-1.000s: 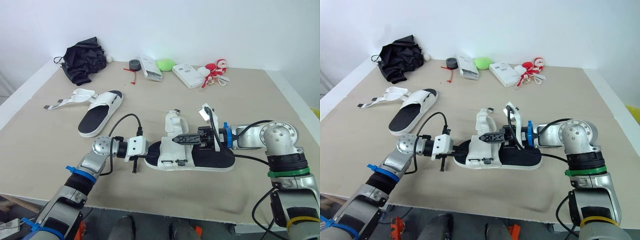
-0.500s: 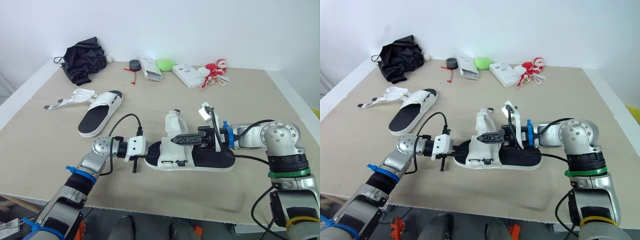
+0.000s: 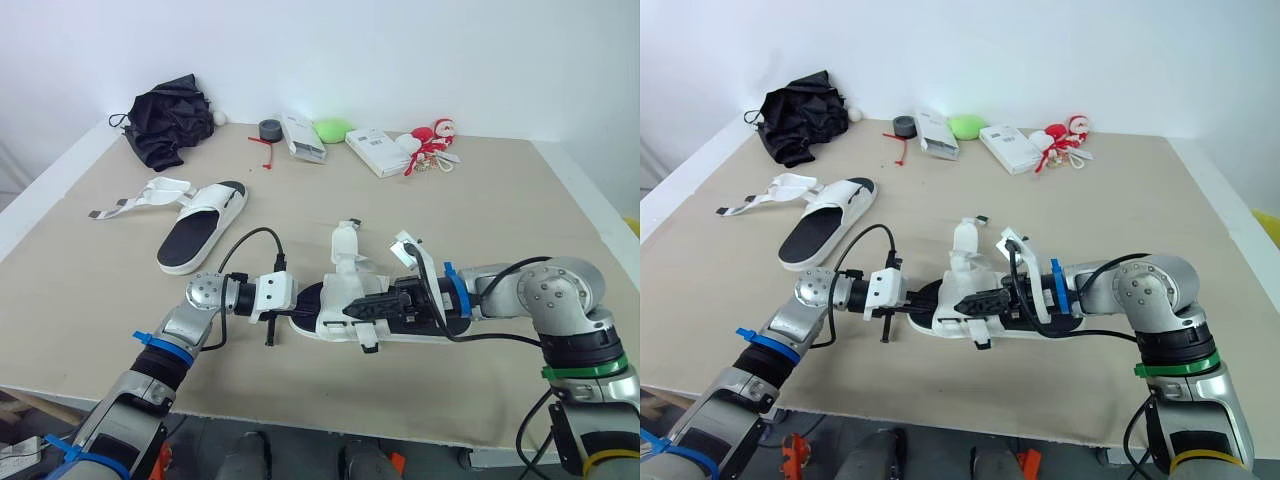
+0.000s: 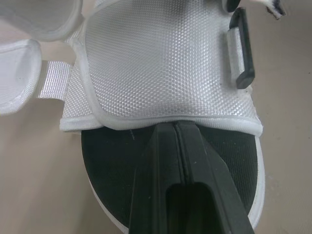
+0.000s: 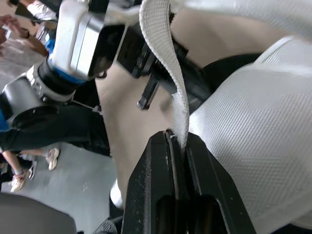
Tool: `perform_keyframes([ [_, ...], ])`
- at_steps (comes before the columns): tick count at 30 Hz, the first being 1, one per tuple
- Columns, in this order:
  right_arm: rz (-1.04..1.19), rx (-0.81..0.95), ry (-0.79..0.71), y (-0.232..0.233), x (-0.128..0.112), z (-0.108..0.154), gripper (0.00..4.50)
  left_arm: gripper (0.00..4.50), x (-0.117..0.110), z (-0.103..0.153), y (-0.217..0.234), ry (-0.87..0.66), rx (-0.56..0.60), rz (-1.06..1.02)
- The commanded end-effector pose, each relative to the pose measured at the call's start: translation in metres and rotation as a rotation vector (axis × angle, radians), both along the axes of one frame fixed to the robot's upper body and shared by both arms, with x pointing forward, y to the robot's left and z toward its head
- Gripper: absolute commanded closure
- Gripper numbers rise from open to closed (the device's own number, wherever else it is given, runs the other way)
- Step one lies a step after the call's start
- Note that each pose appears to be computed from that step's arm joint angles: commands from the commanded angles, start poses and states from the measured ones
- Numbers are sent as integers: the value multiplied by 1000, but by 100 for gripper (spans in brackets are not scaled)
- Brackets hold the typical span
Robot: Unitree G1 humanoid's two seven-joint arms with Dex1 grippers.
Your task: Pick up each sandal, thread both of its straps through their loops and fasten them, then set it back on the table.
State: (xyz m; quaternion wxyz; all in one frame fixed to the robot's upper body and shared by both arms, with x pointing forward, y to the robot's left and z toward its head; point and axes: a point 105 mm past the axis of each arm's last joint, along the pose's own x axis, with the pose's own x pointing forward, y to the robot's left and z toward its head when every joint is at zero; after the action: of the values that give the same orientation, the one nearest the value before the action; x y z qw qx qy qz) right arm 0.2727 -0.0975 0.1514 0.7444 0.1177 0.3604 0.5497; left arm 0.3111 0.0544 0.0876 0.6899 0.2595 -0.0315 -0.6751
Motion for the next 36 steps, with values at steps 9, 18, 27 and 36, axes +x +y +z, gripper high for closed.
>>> perform_keyframes([
  [9,-27,87,-149,-29,-1,54,145,450,-11,-60,16,190,185,35],
  [18,59,-114,-199,-44,-63,13,145,450,-12,-59,15,183,189,26],
  [27,-47,-111,-163,-41,-49,-21,145,450,-10,-58,16,156,217,4],
  [36,-38,-89,-160,-36,-40,-23,145,450,-9,-58,15,155,216,8],
])
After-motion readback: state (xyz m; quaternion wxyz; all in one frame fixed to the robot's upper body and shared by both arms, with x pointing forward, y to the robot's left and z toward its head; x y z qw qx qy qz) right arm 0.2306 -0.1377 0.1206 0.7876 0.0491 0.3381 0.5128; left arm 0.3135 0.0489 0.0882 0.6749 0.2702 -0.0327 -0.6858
